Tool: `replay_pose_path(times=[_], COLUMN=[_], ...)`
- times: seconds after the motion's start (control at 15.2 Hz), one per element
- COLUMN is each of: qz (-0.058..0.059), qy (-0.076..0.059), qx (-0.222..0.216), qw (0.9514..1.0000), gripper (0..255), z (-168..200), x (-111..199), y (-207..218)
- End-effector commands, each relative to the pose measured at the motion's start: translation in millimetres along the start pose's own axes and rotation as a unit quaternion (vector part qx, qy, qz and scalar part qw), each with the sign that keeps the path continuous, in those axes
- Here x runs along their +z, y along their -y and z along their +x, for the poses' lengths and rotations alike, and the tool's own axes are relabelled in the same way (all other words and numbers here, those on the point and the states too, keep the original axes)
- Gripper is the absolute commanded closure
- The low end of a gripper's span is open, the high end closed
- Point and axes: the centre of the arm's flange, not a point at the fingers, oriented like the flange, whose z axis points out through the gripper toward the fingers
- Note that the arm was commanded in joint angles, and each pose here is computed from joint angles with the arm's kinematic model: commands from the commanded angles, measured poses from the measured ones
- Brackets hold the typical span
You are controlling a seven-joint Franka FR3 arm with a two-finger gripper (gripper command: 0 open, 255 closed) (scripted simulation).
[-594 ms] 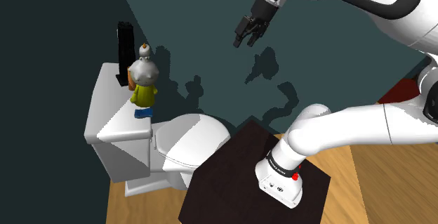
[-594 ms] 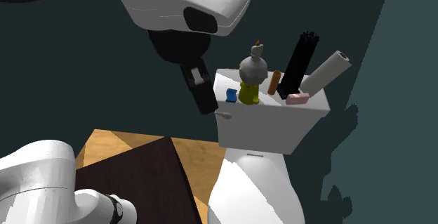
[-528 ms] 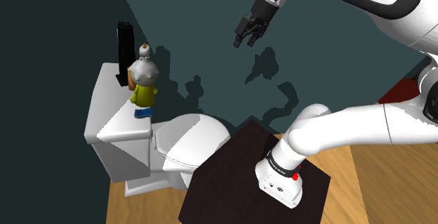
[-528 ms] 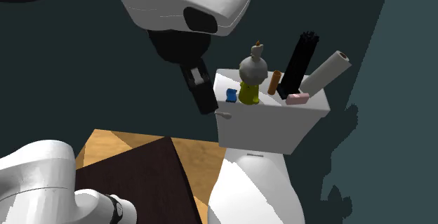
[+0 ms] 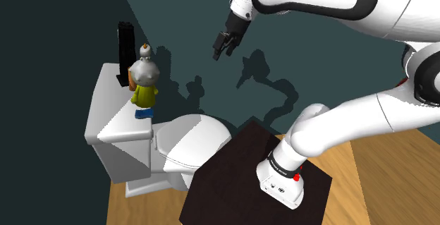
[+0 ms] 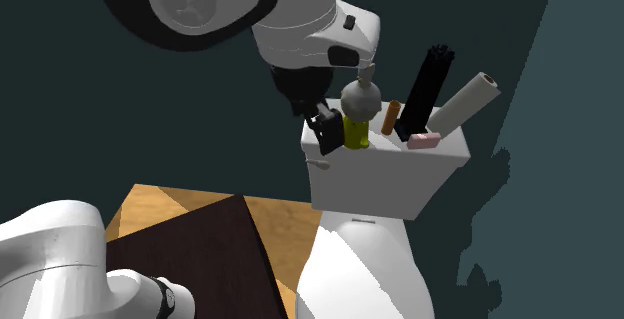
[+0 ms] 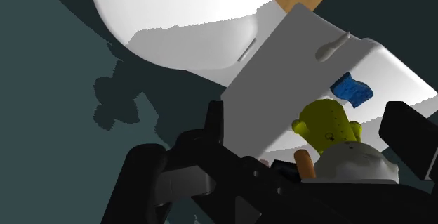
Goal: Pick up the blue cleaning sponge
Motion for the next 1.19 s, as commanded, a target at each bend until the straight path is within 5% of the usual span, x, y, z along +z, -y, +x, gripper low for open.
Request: replay_pose_path(times=[0.0, 0.53, 1.12], qz=[-0.002, -0.012, -0.023], qy=[0.004, 0.021, 0.040], qx=[-0.024, -0.116, -0.219], qw=[0.9997, 0.9929, 0.9747], gripper=[0, 0, 0], z=[16.3, 66.5, 108.1], x=[19.1, 103.8, 202.1], y=[11.4, 59.1, 120.3])
